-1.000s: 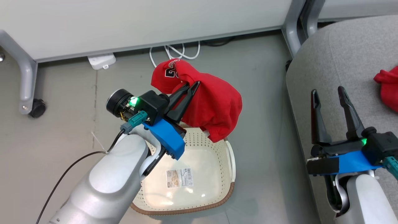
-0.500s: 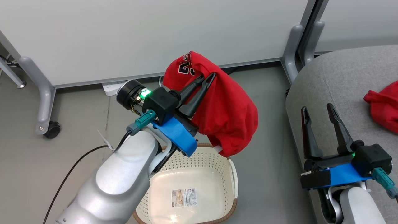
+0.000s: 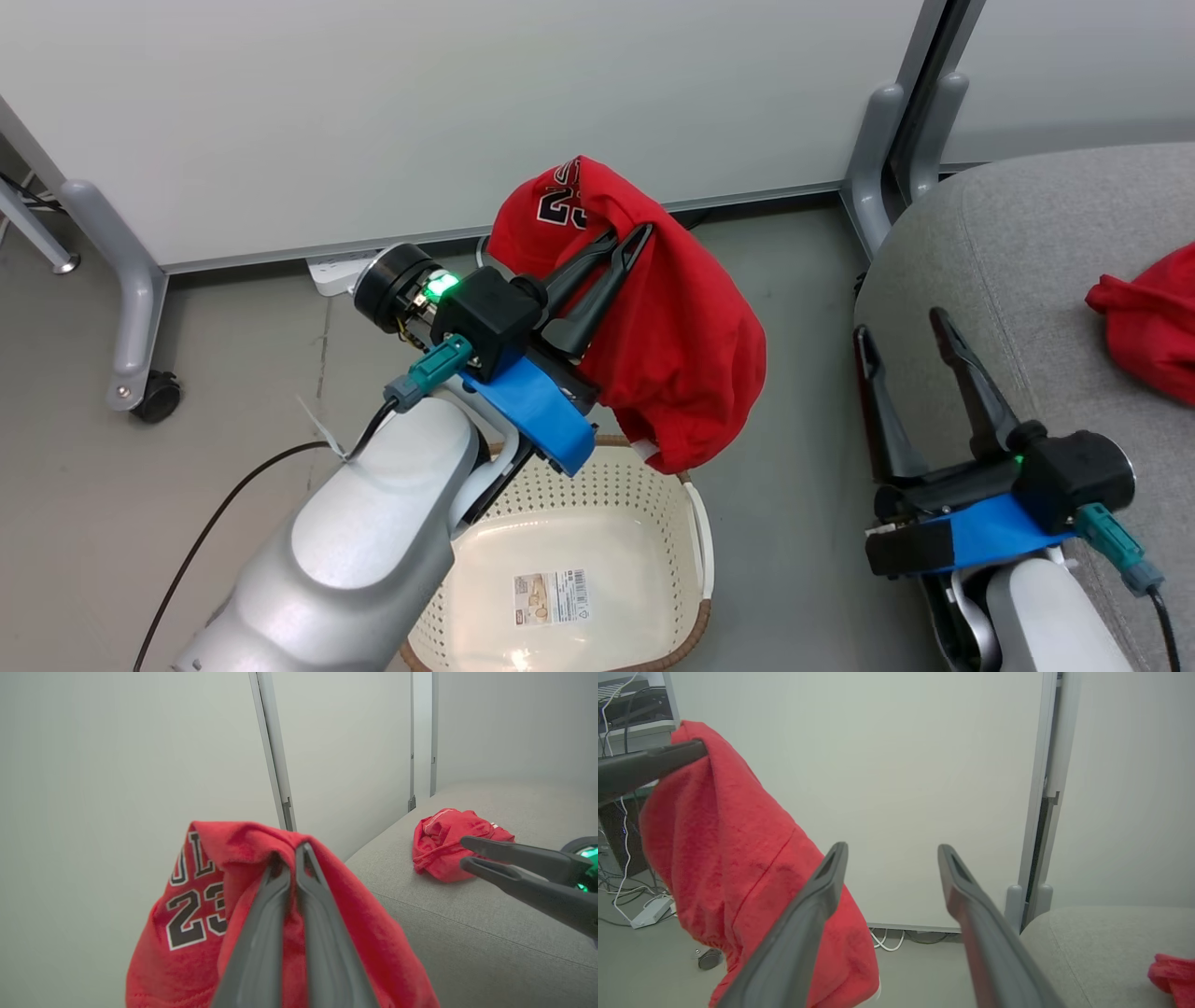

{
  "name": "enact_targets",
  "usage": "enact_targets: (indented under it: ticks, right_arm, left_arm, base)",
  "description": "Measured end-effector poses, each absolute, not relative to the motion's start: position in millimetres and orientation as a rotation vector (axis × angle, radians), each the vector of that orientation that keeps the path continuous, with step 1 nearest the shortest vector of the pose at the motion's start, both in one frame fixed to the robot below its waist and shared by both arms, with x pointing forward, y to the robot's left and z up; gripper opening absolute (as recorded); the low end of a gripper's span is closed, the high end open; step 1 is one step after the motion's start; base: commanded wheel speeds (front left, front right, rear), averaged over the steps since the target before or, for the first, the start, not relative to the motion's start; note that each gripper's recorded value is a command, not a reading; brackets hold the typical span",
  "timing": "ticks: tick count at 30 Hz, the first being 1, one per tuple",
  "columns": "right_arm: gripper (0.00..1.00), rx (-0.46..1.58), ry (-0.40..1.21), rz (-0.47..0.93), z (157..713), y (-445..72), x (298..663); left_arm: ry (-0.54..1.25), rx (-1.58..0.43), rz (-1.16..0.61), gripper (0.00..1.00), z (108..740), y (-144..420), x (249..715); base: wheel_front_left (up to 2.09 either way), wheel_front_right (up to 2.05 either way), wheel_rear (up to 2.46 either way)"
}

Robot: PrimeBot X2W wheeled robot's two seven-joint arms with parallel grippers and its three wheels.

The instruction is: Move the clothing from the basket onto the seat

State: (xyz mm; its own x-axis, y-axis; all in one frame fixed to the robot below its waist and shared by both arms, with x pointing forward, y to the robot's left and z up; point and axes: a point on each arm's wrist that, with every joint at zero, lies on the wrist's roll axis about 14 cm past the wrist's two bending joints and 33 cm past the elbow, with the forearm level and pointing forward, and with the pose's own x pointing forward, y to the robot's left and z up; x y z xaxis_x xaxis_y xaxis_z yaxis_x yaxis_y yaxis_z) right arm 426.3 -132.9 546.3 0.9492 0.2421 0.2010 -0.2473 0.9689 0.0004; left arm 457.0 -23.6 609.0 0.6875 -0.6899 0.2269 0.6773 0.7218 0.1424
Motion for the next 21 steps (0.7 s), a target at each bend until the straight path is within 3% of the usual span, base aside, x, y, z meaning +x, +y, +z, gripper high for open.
enact_targets:
  ticks: [21]
  right_arm:
    - [1.0,-0.156,-0.23,0.596,552,-45,452]
  left_arm:
    - [-0.242,0.038,-0.765,0.0,592,-24,468]
  base:
    - [0.0,0.0,0.0]
